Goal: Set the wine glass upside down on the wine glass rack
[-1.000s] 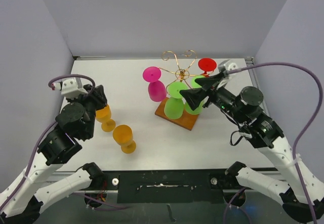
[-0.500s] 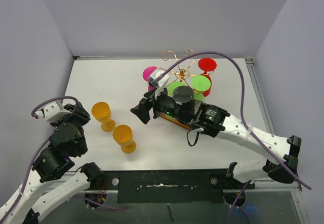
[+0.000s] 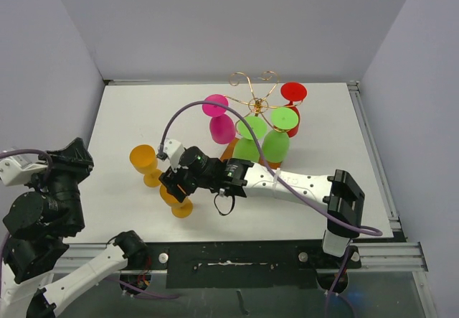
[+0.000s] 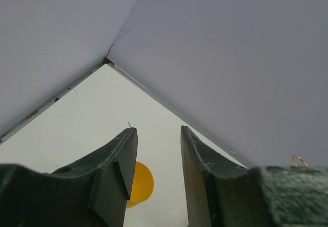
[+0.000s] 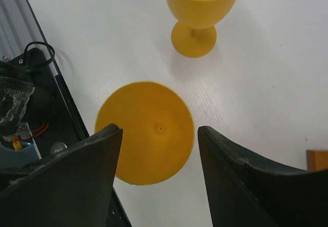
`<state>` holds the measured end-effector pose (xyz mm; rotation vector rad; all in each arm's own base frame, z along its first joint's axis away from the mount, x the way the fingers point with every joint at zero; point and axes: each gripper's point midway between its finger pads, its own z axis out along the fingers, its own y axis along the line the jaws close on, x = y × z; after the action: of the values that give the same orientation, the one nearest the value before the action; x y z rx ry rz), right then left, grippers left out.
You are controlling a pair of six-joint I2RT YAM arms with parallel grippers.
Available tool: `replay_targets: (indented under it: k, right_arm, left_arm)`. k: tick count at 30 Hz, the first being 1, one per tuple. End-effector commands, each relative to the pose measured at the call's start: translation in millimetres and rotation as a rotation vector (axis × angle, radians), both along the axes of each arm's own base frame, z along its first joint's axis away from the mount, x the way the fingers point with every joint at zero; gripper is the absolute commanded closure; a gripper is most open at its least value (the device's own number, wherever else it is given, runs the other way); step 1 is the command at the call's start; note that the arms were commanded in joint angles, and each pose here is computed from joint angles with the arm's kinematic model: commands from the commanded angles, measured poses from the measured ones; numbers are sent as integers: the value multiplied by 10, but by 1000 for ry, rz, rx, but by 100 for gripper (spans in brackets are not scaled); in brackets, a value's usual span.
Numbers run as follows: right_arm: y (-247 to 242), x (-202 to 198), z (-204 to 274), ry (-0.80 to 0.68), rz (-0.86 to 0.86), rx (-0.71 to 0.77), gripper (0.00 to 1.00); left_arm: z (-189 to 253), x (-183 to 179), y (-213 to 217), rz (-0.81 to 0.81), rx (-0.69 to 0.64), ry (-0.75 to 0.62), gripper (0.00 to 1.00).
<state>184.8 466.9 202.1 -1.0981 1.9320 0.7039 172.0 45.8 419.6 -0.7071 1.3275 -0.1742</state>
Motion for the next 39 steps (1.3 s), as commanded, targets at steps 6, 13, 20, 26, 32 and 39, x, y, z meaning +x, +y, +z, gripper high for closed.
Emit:
replay_targets:
  k: [6, 13, 20, 26, 32, 39]
  right_arm:
    - [276, -340, 347, 14, 163, 97, 44]
    - [273, -262, 294, -18, 92, 67, 51]
    - [349, -473, 245, -1, 217, 52, 49]
    - [397, -671, 162, 34, 321, 43, 50]
    - [403, -771, 6, 37, 384, -9, 61]
    - [370, -652, -120, -5, 341, -67, 70]
  left_arm:
    - [55, -45, -28, -55, -13, -11, 64]
    - [61, -25, -63, -65, -11, -8, 63]
    - [83, -21, -90, -81, -13, -10, 63]
    - [126, -39, -87, -92, -22, -20, 63]
    - [124, -40, -91, -95, -27, -22, 63]
    - [84, -23, -122, -102, -33, -15, 63]
